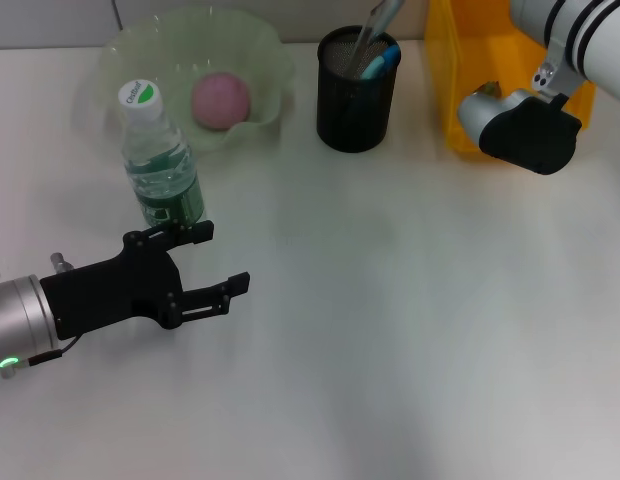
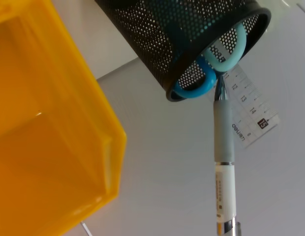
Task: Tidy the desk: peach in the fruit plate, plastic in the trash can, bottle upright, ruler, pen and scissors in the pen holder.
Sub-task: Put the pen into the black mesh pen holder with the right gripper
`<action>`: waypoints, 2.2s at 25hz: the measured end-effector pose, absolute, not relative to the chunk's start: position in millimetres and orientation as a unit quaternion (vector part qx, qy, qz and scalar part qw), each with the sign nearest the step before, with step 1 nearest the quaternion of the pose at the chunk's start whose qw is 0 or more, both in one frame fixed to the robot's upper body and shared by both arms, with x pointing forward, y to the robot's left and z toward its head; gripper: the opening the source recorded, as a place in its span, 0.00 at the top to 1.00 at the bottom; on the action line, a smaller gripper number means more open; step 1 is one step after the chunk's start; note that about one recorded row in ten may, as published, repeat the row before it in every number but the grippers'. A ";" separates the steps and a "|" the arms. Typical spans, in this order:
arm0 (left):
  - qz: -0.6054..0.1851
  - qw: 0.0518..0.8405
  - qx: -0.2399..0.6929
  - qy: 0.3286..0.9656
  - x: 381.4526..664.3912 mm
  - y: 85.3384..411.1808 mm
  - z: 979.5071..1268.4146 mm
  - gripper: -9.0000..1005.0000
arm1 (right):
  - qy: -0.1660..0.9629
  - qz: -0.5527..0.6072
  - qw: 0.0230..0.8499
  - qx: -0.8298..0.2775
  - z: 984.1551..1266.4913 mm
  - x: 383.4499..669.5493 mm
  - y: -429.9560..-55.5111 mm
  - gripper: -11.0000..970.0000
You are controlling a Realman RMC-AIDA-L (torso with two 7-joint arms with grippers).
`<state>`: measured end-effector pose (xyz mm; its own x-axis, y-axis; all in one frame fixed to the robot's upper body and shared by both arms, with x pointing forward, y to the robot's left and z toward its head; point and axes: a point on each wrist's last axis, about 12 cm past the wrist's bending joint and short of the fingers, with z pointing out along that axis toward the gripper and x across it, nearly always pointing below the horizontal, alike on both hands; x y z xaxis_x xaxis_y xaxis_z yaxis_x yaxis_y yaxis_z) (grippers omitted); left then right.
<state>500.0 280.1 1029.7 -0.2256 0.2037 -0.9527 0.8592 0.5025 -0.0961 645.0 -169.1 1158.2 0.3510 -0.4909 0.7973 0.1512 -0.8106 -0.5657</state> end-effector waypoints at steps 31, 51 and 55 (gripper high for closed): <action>-0.331 0.497 0.377 0.708 498.5 279.9 1029.2 0.16 | 0.141 -0.563 0.323 -0.748 1204.0 630.2 -171.1 0.81; -0.325 0.500 0.387 0.703 502.0 279.0 1031.1 0.16 | 0.111 -0.554 0.292 -0.771 1152.8 655.6 -161.9 0.81; -0.324 0.501 0.388 0.703 502.1 278.9 1031.1 0.16 | 0.104 -0.554 0.288 -0.774 1149.1 658.2 -159.8 0.81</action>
